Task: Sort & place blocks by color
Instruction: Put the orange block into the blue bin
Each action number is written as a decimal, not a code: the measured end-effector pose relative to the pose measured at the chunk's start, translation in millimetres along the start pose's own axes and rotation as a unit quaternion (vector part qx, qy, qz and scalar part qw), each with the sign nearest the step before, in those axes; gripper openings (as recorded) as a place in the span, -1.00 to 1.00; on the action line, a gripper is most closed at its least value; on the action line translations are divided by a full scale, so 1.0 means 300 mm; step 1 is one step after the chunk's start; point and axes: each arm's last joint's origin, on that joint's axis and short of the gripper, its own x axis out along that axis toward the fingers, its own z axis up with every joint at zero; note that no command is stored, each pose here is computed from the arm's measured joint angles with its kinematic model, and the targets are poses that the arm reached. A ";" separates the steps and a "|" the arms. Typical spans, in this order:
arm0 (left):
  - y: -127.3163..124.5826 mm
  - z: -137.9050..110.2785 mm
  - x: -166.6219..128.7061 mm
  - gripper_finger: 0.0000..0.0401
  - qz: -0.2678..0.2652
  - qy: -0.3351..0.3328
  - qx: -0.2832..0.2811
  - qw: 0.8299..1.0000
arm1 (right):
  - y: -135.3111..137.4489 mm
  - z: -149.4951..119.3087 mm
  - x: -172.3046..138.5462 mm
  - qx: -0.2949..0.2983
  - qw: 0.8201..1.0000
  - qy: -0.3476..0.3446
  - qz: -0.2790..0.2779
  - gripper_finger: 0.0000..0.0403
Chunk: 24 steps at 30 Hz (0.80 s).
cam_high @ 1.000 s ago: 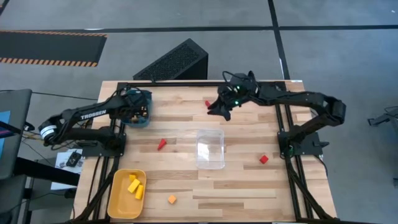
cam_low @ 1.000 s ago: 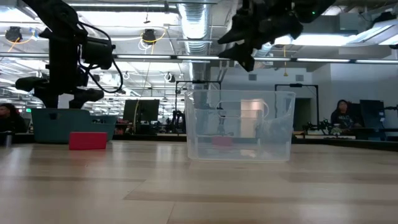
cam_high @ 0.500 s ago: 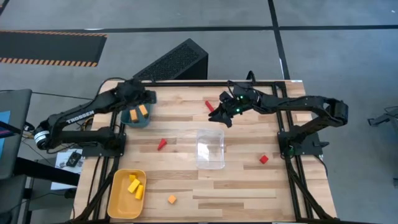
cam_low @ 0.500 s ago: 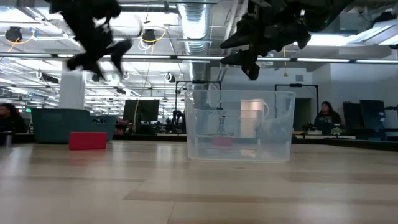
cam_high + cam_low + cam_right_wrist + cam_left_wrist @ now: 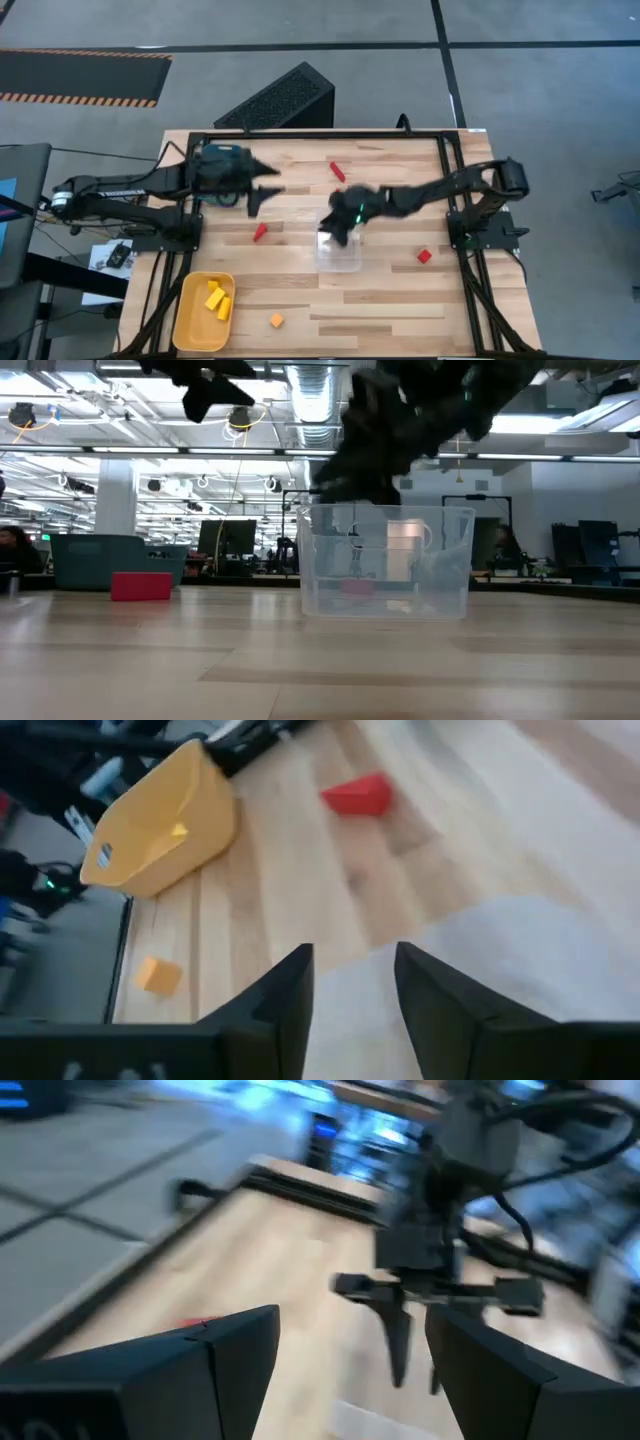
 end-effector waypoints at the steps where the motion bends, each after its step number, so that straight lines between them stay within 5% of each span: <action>1: -0.021 -0.008 -0.006 0.19 -0.022 0.010 0.009 1.000 | 0.048 -0.012 0.022 -0.017 1.000 -0.008 -0.008 -0.23; 7: -0.116 -0.080 -0.096 0.19 -0.119 0.104 0.050 0.986 | 0.321 -0.101 0.173 -0.132 0.990 0.034 -0.044 -0.35; 13: -0.162 -0.152 -0.189 0.19 -0.155 0.144 0.085 0.974 | 0.549 -0.172 0.342 -0.183 0.975 0.097 -0.085 -0.21; 18: -0.190 -0.218 -0.210 0.19 -0.167 0.158 0.079 0.970 | 0.635 -0.214 0.456 -0.158 0.970 0.137 -0.127 0.07; 24: -0.221 -0.287 -0.228 0.19 -0.178 0.190 0.064 0.963 | 0.710 -0.189 0.562 -0.125 0.983 0.111 -0.075 0.30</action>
